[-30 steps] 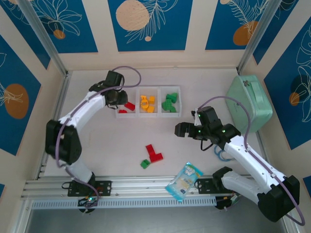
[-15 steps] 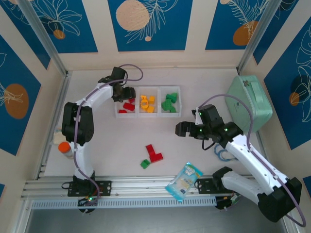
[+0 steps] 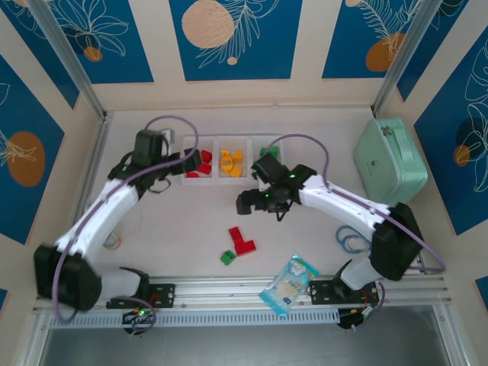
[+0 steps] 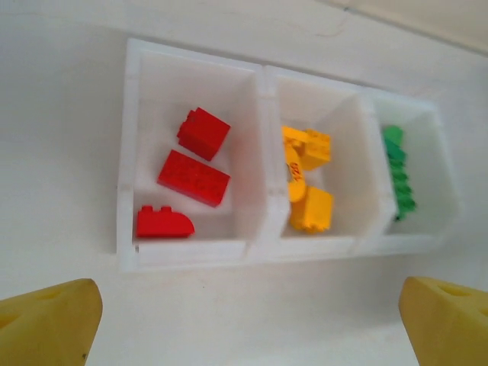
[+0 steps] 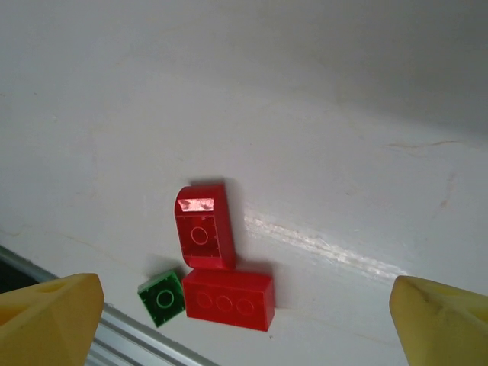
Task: Sort the legos into containers by color
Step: Place the lego in the container, then pick up the lego from the bottom-center of the table, then place the lego in the container, then pick up the lego from the bottom-center of the table.
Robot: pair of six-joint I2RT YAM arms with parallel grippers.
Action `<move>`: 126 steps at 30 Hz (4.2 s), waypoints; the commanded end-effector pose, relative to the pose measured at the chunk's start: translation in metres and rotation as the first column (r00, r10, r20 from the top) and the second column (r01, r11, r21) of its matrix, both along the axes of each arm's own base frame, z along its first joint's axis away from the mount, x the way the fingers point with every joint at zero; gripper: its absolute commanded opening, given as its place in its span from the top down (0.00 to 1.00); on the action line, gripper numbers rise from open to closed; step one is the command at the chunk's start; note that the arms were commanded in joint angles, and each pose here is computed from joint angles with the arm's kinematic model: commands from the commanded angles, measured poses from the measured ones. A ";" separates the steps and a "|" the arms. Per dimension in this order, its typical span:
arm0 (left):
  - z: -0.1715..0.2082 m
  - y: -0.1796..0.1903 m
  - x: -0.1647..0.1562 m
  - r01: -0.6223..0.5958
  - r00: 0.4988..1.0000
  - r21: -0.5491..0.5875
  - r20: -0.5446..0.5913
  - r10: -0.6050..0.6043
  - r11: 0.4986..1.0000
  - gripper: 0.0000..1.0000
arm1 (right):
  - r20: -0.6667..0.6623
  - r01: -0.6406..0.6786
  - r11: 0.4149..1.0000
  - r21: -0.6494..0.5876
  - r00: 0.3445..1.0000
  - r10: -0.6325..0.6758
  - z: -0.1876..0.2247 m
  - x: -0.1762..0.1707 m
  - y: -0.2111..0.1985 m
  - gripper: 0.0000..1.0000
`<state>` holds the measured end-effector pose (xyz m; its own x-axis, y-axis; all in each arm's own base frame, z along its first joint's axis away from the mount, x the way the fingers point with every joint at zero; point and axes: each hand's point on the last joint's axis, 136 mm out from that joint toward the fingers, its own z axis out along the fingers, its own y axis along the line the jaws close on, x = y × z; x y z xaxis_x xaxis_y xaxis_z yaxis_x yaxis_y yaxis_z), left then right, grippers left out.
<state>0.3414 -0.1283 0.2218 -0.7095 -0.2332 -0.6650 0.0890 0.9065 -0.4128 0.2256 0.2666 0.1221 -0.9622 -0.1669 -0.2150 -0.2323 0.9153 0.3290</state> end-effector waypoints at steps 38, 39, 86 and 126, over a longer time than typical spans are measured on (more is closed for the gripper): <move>0.011 0.054 -0.183 0.050 0.996 0.031 0.070 -0.052 0.998 0.01 | -0.189 -0.273 0.893 -0.358 0.958 0.217 -0.097 -0.034 0.048 0.65; 0.011 0.055 -0.183 0.047 0.996 0.033 0.069 -0.049 0.998 0.01 | -0.178 -0.276 0.896 -0.348 0.958 0.226 -0.092 -0.030 0.050 0.68; -0.002 0.062 -0.173 -0.034 0.999 0.029 0.021 0.033 0.999 0.01 | 0.421 -0.469 0.877 0.103 0.819 0.389 0.088 0.195 0.164 0.07; -0.019 0.073 -0.331 0.208 0.943 0.013 -0.270 -0.197 0.978 0.01 | 0.384 -0.918 -0.050 -0.393 -0.214 0.898 -0.071 -0.123 0.096 0.15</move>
<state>0.0233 -0.0633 0.2146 -0.8652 -0.0511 -0.4988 0.1986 0.8785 -0.4344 0.1070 0.3462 0.0449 0.4108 -0.8009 -0.4357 -0.9117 -0.3659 -0.1869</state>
